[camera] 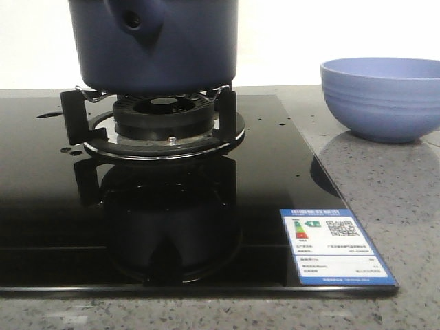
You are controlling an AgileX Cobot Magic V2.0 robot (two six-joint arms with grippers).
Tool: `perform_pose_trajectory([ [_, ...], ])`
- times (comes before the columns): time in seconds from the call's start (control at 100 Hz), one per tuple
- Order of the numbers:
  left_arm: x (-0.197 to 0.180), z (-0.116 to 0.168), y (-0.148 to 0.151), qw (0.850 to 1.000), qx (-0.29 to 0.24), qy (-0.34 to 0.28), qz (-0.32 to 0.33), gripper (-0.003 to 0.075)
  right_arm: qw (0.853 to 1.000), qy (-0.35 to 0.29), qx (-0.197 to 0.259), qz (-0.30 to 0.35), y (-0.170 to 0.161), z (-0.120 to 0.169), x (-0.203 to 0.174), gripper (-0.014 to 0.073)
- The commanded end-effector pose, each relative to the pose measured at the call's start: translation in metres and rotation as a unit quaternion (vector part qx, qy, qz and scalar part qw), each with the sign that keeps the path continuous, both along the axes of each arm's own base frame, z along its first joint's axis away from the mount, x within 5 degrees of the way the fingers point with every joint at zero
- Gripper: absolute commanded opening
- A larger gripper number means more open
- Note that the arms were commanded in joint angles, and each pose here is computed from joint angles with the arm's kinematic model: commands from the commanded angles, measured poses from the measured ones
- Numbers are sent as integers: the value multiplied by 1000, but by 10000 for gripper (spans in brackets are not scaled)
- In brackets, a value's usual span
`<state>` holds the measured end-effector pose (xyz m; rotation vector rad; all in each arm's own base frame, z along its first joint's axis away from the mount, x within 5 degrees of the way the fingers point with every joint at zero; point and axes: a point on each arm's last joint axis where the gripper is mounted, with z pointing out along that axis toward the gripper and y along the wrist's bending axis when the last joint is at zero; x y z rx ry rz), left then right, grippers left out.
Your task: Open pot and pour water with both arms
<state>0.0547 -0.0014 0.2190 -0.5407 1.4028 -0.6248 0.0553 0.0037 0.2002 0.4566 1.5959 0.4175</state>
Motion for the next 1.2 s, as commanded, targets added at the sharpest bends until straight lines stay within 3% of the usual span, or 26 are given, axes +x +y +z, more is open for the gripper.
perform_pose_trajectory([
  [0.0,-9,30,-2,998,42,-46,-4,-20,999,-42,-18,-3,0,26,-5,-49],
  [0.17,-15,71,-13,982,182,-14,-54,-20,997,16,-66,40,6,53,-1,-49],
  [0.26,-15,91,-19,971,223,6,-88,-20,991,49,-102,67,9,69,5,-49],
  [0.39,-12,116,-26,956,257,26,-140,-20,987,50,-102,111,15,100,13,-50],
  [0.63,-9,142,-35,934,286,-17,-214,-13,968,10,-177,177,24,141,17,-33],
  [0.74,-6,146,-39,935,256,-24,-246,87,965,-1,-182,189,26,151,18,99],
  [0.85,1,148,-44,936,228,-22,-267,302,965,-10,-181,191,26,155,20,417],
  [0.92,5,148,-46,936,219,-21,-274,416,964,-8,-181,193,27,154,21,541],
  [1.0,8,148,-49,931,222,-22,-287,476,965,-8,-177,195,27,154,21,547],
  [1.19,22,151,-61,915,247,-49,-316,425,966,-22,-179,183,26,157,23,454],
])
